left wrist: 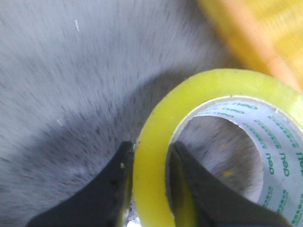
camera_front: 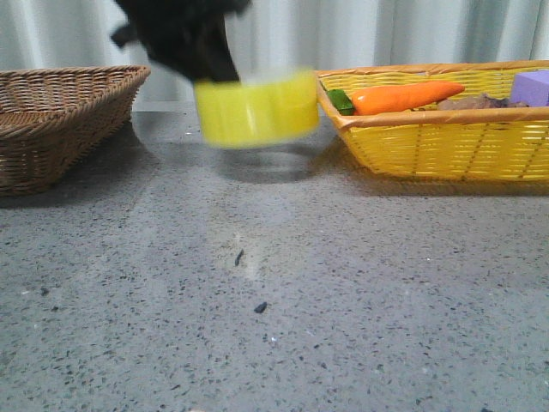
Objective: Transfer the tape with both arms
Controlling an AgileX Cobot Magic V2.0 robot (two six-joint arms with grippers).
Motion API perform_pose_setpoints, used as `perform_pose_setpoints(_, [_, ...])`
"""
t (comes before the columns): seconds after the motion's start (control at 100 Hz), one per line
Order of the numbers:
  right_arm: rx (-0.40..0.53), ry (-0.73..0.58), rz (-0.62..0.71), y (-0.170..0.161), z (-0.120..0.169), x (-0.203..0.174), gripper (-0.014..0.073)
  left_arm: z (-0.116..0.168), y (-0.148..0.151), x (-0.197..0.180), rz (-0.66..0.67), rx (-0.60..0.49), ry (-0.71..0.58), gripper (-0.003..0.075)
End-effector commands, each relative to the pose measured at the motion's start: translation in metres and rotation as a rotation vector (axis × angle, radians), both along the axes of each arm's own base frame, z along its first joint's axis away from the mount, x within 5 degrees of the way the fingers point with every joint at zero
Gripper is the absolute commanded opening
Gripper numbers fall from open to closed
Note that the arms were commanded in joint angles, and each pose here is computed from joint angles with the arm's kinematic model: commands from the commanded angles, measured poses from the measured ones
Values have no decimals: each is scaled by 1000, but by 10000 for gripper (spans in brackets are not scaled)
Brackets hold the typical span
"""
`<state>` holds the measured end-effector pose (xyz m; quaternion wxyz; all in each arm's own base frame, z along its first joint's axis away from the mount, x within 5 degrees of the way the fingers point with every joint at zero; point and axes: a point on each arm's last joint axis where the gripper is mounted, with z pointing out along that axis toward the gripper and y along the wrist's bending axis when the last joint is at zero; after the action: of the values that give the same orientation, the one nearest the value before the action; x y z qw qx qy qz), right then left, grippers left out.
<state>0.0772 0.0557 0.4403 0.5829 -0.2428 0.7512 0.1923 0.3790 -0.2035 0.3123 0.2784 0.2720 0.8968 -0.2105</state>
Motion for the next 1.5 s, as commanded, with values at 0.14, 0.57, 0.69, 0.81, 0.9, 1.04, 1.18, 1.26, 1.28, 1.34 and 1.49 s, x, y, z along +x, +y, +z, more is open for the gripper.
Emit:
perform_pose_setpoints(0.14, [57, -57, 6, 0, 12, -2, -41, 151, 57, -51, 106, -145, -422, -20])
perform_pose_setpoints(0.57, [68, -68, -1, 2, 5, 3, -41, 98, 162, -34, 340, 220, -254, -20])
perform_pose_setpoints(0.69, [66, -64, -2, 3, 2, 5, -41, 69, 179, -24, 411, 221, -199, -20])
perform_pose_setpoints(0.81, [61, -55, -1, 4, 0, 5, -41, 53, 184, -16, 486, 185, -172, 59])
perform_pose_setpoints(0.9, [46, -54, -7, 4, -4, 7, -41, 51, 183, -16, 481, 169, -144, 213])
perform_pose_setpoints(1.04, [-3, -79, -33, 2, -10, 11, -41, 59, 180, -25, 476, 133, -131, 371])
perform_pose_setpoints(1.18, [-12, -121, -48, -4, -23, 5, -41, 85, 175, -51, 522, -26, -268, 290])
perform_pose_setpoints(1.26, [15, -161, -50, -11, -32, -7, -41, 103, 170, -86, 547, -144, -400, 256])
perform_pose_setpoints(1.28, [16, -171, -53, -12, -36, -8, -41, 100, 169, -93, 547, -152, -424, 250])
perform_pose_setpoints(1.34, [47, -246, -62, -20, -44, -20, -41, 99, 163, -128, 528, -169, -525, 232])
perform_pose_setpoints(1.49, [63, -409, -92, -37, -67, -43, -41, 70, 159, -214, 463, -207, -694, 138])
